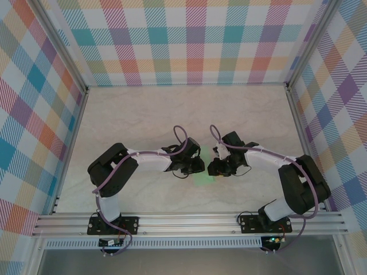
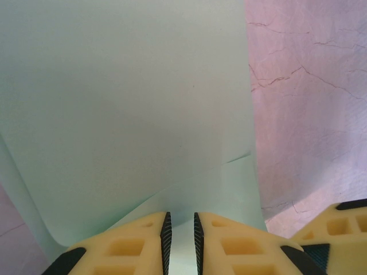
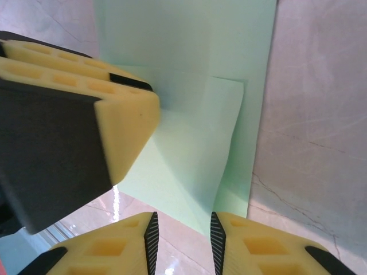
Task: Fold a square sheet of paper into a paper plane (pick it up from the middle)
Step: Fold the triangle a second time at the center of the table.
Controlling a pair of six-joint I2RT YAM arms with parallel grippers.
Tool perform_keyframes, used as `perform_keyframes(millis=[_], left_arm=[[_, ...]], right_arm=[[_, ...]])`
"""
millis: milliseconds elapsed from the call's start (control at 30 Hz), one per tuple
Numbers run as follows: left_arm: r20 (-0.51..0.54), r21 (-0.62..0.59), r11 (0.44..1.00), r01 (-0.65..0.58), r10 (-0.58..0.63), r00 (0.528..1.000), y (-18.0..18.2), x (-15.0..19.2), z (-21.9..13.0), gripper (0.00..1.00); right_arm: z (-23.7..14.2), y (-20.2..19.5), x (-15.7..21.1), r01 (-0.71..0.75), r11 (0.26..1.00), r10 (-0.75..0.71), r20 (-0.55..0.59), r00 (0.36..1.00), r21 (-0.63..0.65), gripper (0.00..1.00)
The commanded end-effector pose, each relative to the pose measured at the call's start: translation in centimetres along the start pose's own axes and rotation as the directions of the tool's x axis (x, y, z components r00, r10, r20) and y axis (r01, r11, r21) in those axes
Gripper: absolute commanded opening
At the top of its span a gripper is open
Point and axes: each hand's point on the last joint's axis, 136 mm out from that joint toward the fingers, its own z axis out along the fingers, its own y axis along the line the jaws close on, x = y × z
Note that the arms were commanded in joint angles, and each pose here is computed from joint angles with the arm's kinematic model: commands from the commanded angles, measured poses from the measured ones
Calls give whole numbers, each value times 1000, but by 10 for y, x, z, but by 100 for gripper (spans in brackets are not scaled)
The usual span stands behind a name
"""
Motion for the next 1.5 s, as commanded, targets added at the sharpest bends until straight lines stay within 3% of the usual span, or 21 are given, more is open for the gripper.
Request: perform_keyframes(millis=[0,133,400,633,900,1100,1467], left_arm=[[-9,-14,1000,-26,26,1000,-5,5,2,21],[-11,-12,1000,-27,26,1000,-5,4,2,21],[11,10,999,-38,38,999,-13,1,-7,22],[38,65,996,-59,57,998,-27,-4,-15,26],[92,86,994,-63,55,994,-33,-10,-32,29],[177,29,998,-48,42,983,-23,-20,-54,31],[192,-1,1000,2,-2,981,-10,-21,-43,32]], right_arm=[[4,2,-3,17,1000,-17,-7,1000,-26,32],[7,3,-5,12,999,-13,-17,1000,-39,28],[10,0,-8,12,1000,-13,-13,1000,-29,9],[14,-1,-11,-2,999,1,-12,1000,-39,3],[15,16,-14,-97,978,100,7,995,-185,0],[10,21,-16,-172,957,189,54,980,-234,0],[9,24,-11,-222,936,248,65,966,-275,2]])
